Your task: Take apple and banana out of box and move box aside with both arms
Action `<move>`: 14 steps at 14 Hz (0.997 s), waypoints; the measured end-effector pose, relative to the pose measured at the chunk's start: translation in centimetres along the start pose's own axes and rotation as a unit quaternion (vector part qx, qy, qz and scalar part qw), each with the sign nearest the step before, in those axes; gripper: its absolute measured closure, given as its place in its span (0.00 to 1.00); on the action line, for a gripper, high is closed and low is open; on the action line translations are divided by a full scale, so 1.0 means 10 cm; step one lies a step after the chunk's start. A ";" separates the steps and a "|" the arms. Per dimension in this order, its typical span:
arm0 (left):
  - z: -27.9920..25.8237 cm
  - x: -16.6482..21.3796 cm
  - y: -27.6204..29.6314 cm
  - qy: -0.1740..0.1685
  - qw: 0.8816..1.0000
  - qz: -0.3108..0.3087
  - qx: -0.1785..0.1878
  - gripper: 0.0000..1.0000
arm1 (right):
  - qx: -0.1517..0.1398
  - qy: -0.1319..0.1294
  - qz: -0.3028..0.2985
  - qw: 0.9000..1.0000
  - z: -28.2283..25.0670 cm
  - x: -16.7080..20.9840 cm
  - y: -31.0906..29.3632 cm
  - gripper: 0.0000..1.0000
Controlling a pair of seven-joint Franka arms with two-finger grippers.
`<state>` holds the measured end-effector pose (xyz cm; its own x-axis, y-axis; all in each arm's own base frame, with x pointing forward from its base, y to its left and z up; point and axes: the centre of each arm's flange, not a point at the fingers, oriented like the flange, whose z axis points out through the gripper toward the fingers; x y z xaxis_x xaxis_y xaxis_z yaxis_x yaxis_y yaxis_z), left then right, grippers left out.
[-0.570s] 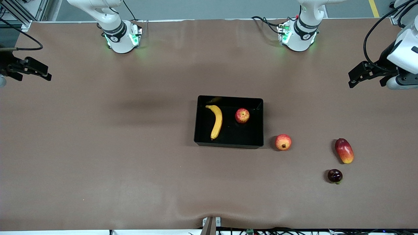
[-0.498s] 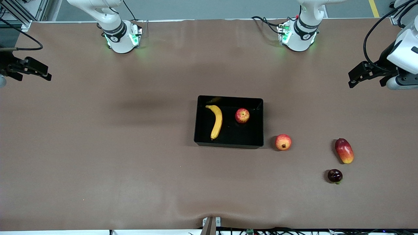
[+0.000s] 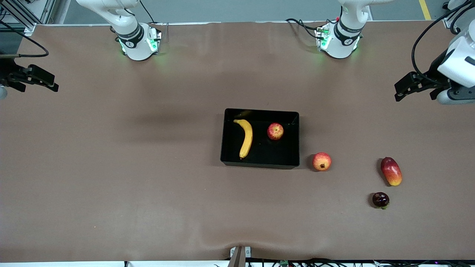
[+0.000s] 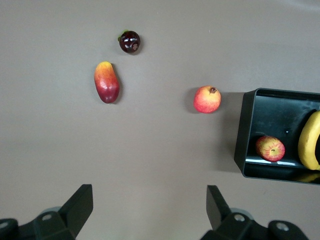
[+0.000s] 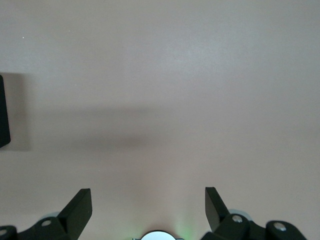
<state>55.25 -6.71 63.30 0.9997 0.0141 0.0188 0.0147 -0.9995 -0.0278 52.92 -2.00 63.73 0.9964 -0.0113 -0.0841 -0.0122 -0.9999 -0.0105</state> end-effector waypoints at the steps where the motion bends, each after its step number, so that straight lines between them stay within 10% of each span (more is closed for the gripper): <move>1: 0.07 0.03 0.04 -0.007 1.000 0.002 -0.001 0.00 | 0.000 0.000 0.000 1.000 0.00 0.00 0.00 0.00; 14: 1.64 0.08 1.90 -0.037 0.998 -0.044 -0.026 0.00 | -0.005 -0.027 0.002 1.000 0.17 0.07 0.03 0.00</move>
<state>56.60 -25.24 46.36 0.9931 0.1029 -0.0559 0.1042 -0.9943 0.0221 53.49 -2.30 61.96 0.9902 -0.0155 -0.1386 -0.0156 -0.9999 0.0003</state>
